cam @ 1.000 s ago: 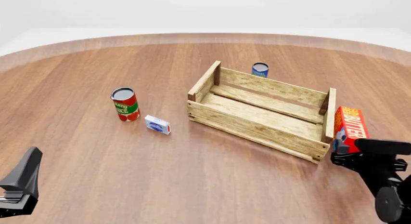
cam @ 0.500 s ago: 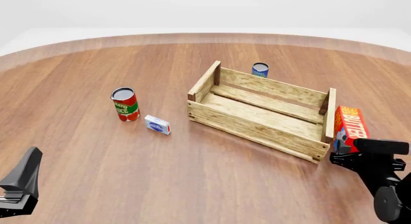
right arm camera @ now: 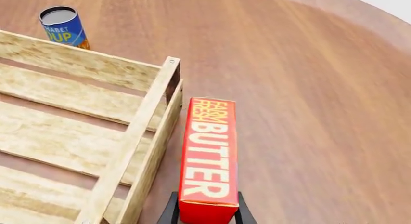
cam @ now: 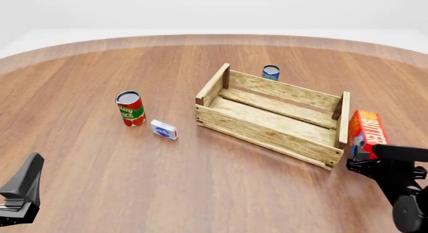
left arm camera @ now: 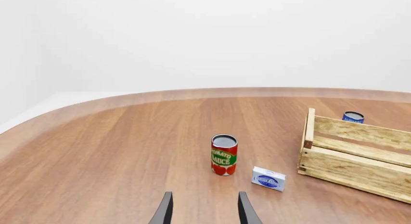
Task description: Pick up the butter and put it in the tray.
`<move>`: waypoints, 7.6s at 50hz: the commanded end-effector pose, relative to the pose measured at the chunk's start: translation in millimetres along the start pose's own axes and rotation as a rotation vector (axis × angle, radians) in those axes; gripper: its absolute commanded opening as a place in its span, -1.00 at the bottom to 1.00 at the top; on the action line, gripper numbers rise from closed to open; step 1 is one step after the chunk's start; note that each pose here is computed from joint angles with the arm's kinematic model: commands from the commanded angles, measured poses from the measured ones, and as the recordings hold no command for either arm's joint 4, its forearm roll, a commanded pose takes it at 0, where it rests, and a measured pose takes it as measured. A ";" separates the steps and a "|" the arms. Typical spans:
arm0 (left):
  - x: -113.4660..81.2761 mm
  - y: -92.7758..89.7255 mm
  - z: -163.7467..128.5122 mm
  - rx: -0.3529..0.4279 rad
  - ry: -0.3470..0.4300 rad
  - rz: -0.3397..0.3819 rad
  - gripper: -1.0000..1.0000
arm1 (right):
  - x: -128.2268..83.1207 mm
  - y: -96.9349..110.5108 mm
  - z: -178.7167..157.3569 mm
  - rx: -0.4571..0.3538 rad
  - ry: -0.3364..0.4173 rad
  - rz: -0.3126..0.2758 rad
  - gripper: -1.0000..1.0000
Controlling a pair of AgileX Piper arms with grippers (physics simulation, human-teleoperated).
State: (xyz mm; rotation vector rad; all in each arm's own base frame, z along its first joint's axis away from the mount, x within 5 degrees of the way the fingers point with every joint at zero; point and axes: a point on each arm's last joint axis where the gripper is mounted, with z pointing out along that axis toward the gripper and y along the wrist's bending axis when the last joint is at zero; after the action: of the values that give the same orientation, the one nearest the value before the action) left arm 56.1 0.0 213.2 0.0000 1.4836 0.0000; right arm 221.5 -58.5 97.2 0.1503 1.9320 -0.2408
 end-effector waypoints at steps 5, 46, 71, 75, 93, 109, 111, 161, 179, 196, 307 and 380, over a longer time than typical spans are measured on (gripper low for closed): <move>0.0 0.0 0.0 0.000 0.000 0.000 1.00 | -17.5 -6.8 -15.4 0.030 -0.082 0.023 -1.00; 0.0 0.0 0.0 0.000 0.000 0.000 1.00 | -89.2 -0.6 -80.9 -0.022 -0.218 -0.015 -1.00; 0.0 0.0 0.0 0.000 0.000 0.000 1.00 | -137.0 16.2 -101.6 -0.123 -0.279 -0.112 -1.00; 0.0 0.0 0.0 0.000 0.000 0.000 1.00 | -145.0 19.7 -101.3 -0.141 -0.286 -0.121 -1.00; 0.0 0.0 0.0 0.000 0.000 0.000 1.00 | -161.1 39.3 -89.3 -0.224 -0.291 -0.150 -1.00; 0.0 0.0 0.0 0.000 0.000 0.000 1.00 | -166.4 62.8 -69.9 -0.300 -0.276 -0.178 -1.00; 0.0 0.0 0.0 0.000 0.000 0.000 1.00 | -166.9 66.6 -66.6 -0.311 -0.273 -0.178 -1.00; 0.0 0.0 0.0 0.000 0.000 0.000 1.00 | -156.8 126.5 -9.9 -0.442 -0.197 -0.205 -1.00; 0.0 0.0 0.0 0.000 0.000 0.000 1.00 | -146.8 140.7 0.6 -0.471 -0.161 -0.212 -1.00; 0.0 0.0 0.0 0.000 0.000 0.000 1.00 | -137.3 149.6 11.9 -0.483 -0.134 -0.206 -1.00; 0.0 0.0 0.0 0.000 0.000 0.000 1.00 | -95.1 161.6 61.0 -0.464 -0.027 -0.188 -1.00; 0.0 0.0 0.0 0.000 0.000 0.000 1.00 | -125.3 148.0 28.2 -0.463 -0.094 -0.170 1.00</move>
State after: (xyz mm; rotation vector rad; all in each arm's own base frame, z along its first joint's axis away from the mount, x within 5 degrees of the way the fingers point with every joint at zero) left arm 56.1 0.0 213.2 0.0000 1.4836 0.0000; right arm 332.6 80.7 177.8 -0.3317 1.8798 0.0857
